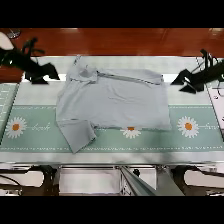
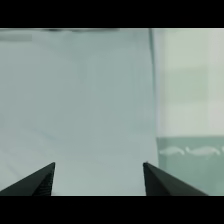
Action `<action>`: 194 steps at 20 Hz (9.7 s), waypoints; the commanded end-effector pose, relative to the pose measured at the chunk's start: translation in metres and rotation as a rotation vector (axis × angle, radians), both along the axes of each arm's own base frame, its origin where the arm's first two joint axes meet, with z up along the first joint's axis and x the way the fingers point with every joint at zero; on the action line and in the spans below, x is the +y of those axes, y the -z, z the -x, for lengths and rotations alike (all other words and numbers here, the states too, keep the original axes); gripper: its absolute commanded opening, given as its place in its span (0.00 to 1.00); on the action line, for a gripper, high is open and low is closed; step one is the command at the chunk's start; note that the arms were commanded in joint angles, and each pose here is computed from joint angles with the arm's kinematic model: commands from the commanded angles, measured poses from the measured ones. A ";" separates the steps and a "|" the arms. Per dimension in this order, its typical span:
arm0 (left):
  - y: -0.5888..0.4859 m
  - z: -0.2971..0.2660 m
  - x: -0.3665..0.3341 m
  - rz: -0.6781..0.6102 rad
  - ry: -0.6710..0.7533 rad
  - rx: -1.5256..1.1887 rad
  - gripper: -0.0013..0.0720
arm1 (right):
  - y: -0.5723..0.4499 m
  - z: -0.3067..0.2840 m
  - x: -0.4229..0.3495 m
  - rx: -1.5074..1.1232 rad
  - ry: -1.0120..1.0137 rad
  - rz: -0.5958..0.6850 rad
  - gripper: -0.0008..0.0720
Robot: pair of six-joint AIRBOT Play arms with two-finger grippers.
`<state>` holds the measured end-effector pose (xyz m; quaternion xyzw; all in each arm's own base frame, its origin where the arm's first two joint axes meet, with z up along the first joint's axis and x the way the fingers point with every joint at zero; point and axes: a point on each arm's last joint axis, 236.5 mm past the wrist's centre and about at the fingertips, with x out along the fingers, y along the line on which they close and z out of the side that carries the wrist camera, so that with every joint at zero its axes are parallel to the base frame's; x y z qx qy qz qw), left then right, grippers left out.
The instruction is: Fold the shirts.
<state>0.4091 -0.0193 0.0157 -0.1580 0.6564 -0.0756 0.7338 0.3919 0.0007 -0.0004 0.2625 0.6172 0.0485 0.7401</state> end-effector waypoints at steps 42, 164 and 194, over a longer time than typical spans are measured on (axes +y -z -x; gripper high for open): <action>0.092 0.107 -0.038 0.555 -0.314 -0.012 0.05 | 0.102 0.127 0.040 0.154 0.323 -0.163 0.86; 0.121 0.248 -0.028 0.310 -0.243 0.348 0.98 | 0.041 0.134 0.042 -0.028 -0.018 -0.135 0.86; 0.107 0.219 -0.066 0.417 -0.199 0.247 0.05 | 0.098 0.163 0.073 0.246 0.023 -0.184 0.21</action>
